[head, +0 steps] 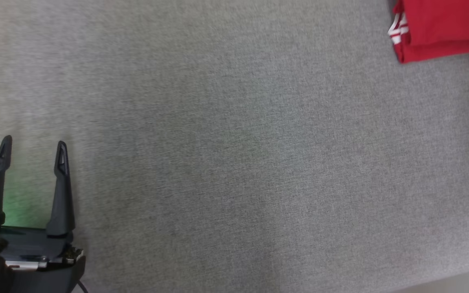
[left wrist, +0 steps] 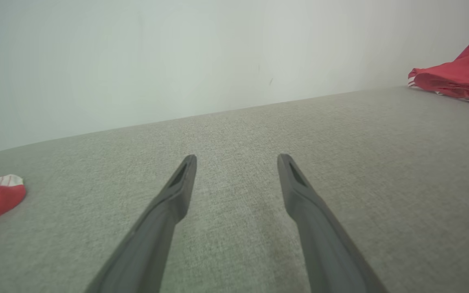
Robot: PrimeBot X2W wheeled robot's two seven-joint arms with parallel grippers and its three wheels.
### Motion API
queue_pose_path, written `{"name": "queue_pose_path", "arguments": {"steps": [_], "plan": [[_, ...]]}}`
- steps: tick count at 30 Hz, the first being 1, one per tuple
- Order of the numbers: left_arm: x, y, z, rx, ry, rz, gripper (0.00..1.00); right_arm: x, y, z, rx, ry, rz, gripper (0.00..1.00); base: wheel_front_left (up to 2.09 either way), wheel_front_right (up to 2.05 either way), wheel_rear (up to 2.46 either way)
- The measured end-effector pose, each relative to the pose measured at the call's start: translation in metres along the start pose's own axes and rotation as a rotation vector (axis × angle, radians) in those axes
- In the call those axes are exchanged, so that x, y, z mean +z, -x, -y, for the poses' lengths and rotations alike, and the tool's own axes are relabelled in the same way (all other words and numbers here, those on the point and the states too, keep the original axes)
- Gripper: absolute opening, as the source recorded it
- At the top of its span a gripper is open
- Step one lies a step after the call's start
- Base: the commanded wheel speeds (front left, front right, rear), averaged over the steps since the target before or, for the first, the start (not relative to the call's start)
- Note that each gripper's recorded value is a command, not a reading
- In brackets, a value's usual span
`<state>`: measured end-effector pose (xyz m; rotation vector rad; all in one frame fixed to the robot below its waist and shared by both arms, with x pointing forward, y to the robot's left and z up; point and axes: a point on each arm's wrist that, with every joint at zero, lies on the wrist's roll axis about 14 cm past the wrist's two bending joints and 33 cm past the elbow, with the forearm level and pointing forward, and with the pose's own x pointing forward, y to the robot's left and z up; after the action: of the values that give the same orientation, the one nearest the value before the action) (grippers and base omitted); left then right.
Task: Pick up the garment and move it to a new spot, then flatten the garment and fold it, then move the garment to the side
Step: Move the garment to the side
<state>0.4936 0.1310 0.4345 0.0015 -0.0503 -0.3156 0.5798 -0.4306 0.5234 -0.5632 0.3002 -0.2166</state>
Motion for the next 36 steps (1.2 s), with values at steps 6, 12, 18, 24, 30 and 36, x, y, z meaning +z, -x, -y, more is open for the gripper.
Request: {"name": "queue_pose_path", "arguments": {"steps": [6,12,18,24,30,36], "plan": [[-0.017,-0.007,0.006,-0.027,0.016,-0.017,1.00,-0.011,-0.003,0.012,-0.036,0.029,-0.035,0.00,0.00,0.00,0.00],[-0.025,-0.008,0.007,-0.031,0.021,-0.028,1.00,-0.012,-0.007,0.019,-0.063,0.050,-0.045,0.00,0.00,0.00,0.00],[-0.023,-0.007,0.004,-0.017,0.020,-0.027,1.00,-0.005,-0.008,0.024,-0.089,0.077,-0.029,1.00,0.00,0.00,0.00],[-0.016,-0.004,0.001,0.007,0.023,-0.022,1.00,0.016,-0.004,0.022,-0.096,0.071,0.040,1.00,0.00,0.00,0.00],[-0.004,0.005,-0.001,0.041,0.031,-0.022,1.00,0.046,0.010,0.019,-0.083,0.051,0.143,1.00,0.00,0.00,0.00],[0.014,0.024,-0.008,0.098,0.037,-0.017,1.00,0.082,0.032,0.005,-0.038,-0.005,0.273,1.00,0.00,0.00,0.00]]}}
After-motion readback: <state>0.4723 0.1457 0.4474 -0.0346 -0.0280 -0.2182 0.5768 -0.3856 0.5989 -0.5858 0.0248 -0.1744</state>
